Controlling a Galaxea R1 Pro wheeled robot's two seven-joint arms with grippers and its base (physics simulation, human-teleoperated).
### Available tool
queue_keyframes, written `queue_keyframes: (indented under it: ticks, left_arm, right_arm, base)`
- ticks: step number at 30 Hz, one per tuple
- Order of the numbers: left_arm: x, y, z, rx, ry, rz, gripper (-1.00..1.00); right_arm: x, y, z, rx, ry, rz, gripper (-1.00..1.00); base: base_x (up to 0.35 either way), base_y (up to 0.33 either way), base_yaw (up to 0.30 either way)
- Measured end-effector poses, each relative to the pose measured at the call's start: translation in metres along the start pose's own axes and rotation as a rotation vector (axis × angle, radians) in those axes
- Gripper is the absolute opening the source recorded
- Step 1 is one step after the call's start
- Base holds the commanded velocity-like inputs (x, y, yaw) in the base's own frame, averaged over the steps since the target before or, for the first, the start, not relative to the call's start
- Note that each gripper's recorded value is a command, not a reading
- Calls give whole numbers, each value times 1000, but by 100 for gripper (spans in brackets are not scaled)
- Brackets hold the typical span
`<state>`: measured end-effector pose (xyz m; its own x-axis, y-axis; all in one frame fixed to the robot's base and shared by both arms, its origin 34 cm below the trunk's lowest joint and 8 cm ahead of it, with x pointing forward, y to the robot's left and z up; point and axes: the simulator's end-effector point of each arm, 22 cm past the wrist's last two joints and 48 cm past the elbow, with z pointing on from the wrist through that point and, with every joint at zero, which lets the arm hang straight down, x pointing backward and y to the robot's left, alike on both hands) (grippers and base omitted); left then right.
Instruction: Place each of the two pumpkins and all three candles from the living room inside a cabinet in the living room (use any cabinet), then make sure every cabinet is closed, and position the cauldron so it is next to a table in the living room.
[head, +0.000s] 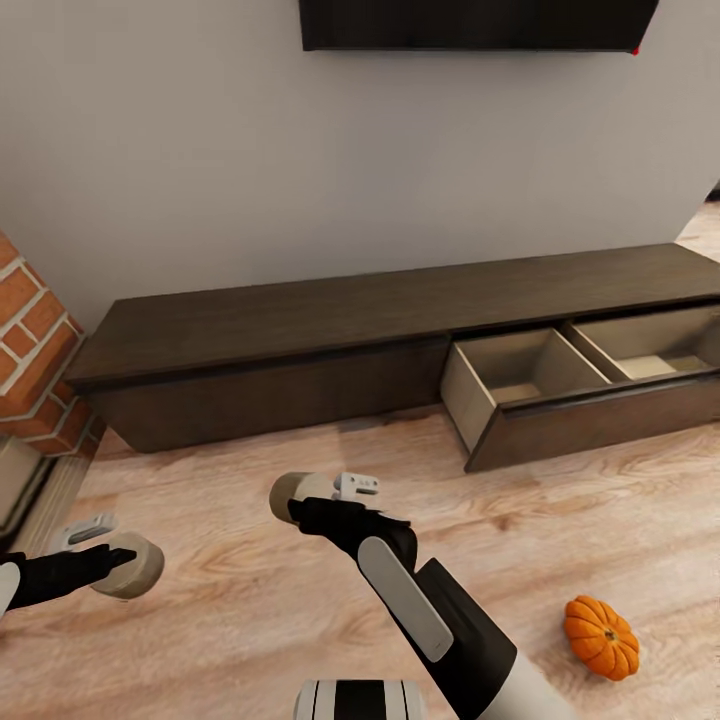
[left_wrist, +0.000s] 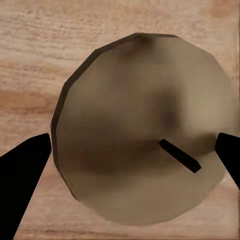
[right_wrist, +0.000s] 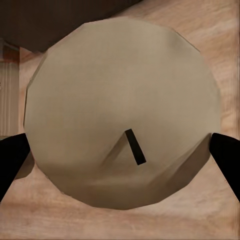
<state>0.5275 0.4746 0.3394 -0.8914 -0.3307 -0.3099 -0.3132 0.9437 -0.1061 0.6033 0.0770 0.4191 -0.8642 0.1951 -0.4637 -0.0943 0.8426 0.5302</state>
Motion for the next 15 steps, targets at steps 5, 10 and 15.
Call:
queue_keyframes:
  ticks: [5, 10, 15]
  left_arm:
    - [-3, -1, -3, 5, -9, 0, -100]
    - [-5, -2, -7, 7, -17, 1, -100]
    - [-11, -4, -15, 14, -36, 0, -100]
  right_arm:
    - [-2, 2, -3, -1, -5, -6, -100]
    - [-5, 4, -5, -2, -13, -9, -100]
    - [-11, 10, -13, -7, -28, -20, -100]
  base:
    - [0, 0, -224]
    - [0, 0, -247]
    - [0, 0, -266]
